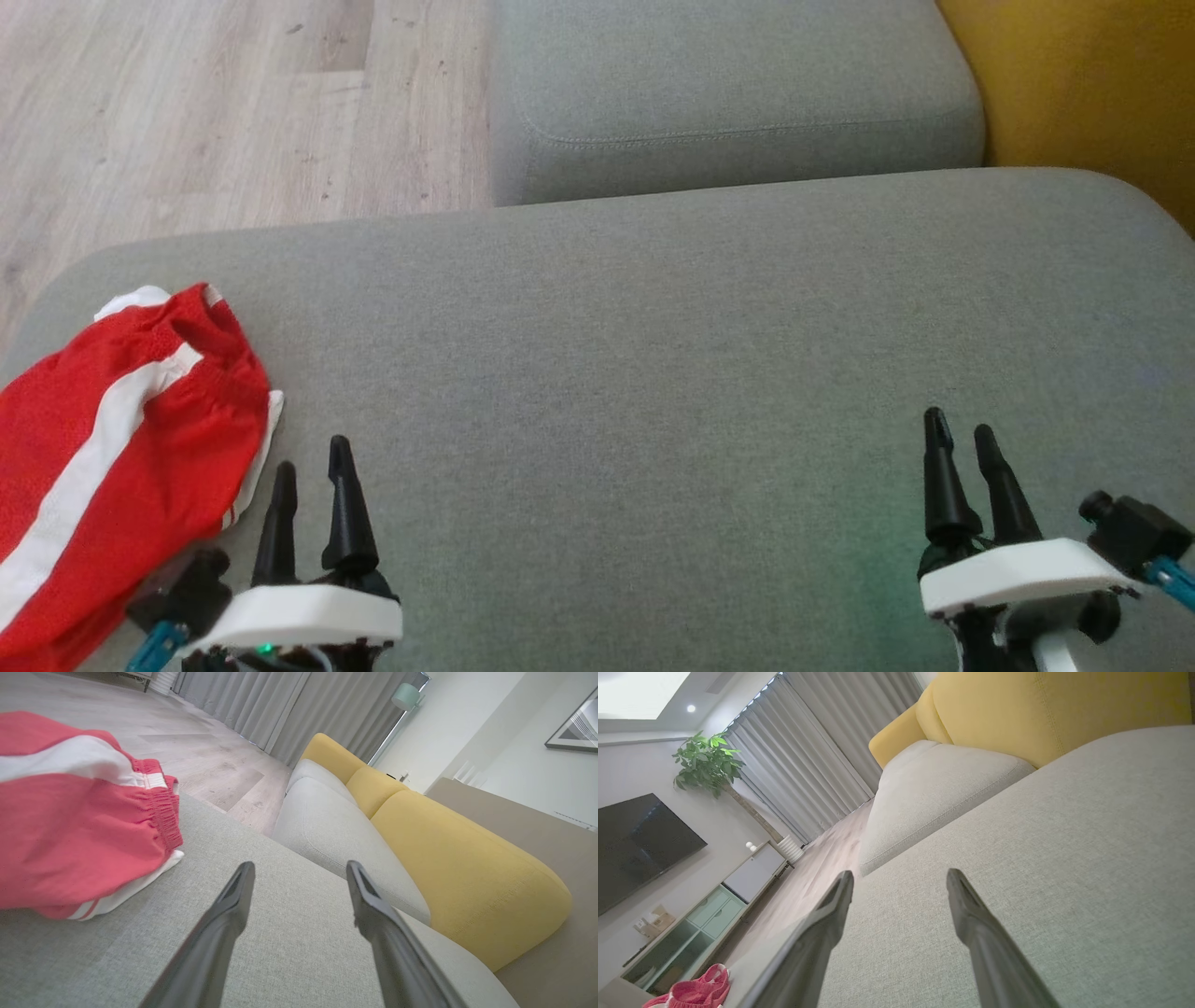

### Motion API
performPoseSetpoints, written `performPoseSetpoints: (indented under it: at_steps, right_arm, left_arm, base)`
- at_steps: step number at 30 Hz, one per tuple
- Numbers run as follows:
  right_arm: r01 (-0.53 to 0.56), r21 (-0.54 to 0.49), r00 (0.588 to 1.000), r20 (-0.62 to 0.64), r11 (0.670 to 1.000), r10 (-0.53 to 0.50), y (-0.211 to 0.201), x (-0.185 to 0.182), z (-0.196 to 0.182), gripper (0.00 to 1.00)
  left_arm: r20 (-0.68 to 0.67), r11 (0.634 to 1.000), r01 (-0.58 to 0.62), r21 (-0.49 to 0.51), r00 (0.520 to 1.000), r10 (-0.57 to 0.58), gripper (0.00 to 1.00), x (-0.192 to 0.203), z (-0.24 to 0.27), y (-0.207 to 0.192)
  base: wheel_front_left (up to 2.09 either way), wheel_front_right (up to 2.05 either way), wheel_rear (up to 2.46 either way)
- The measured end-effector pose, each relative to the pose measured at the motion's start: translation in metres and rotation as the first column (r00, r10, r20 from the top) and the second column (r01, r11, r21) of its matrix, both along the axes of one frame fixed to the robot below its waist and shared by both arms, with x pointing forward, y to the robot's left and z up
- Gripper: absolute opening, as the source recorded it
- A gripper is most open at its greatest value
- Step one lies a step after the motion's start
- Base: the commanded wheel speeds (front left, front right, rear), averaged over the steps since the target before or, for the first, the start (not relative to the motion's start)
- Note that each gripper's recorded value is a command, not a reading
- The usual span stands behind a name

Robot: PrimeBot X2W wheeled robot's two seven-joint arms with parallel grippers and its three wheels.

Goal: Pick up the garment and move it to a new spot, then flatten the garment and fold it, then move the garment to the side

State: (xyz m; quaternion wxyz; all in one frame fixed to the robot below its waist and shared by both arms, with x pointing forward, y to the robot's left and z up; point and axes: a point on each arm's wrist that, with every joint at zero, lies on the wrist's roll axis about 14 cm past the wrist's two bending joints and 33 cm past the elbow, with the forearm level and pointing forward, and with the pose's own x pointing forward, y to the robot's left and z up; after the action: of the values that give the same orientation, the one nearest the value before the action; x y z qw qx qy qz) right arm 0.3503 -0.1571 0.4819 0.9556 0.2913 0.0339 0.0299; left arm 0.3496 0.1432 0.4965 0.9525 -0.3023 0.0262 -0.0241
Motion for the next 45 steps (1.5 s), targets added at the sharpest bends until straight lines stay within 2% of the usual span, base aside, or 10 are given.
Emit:
performPoseSetpoints:
  at_steps: [11, 22, 33, 45]
  right_arm:
    - [-0.023, -0.12, 0.998, 0.048, 0.992, 0.029, 0.006, 0.0, 0.009, 1.0]
    - [-0.051, -0.243, 0.991, 0.106, 0.969, 0.079, 0.018, -0.001, 0.021, 1.0]
    - [-0.041, -0.348, 0.983, 0.153, 0.936, 0.1, 0.019, -0.002, 0.029, 1.0]
    - [-0.041, -0.462, 0.974, 0.177, 0.886, 0.138, 0.024, -0.011, 0.031, 1.0]
  left_arm:
    - [0.053, 0.992, 0.013, 0.127, 0.998, -0.02, 1.0, 0.0, 0.01, -0.008]
    - [0.126, 0.967, -0.003, 0.253, 0.992, -0.03, 1.0, -0.003, 0.025, -0.009]
    - [0.182, 0.927, -0.001, 0.376, 0.981, -0.073, 1.0, -0.007, 0.033, -0.02]
    - [0.235, 0.864, -0.01, 0.504, 0.964, -0.126, 1.0, -0.015, 0.041, -0.032]
  base:
    - [0.0, 0.0, 0.0]
    - [0.0, 0.0, 0.0]
    - [0.0, 0.0, 0.0]
    - [0.0, 0.0, 0.0]
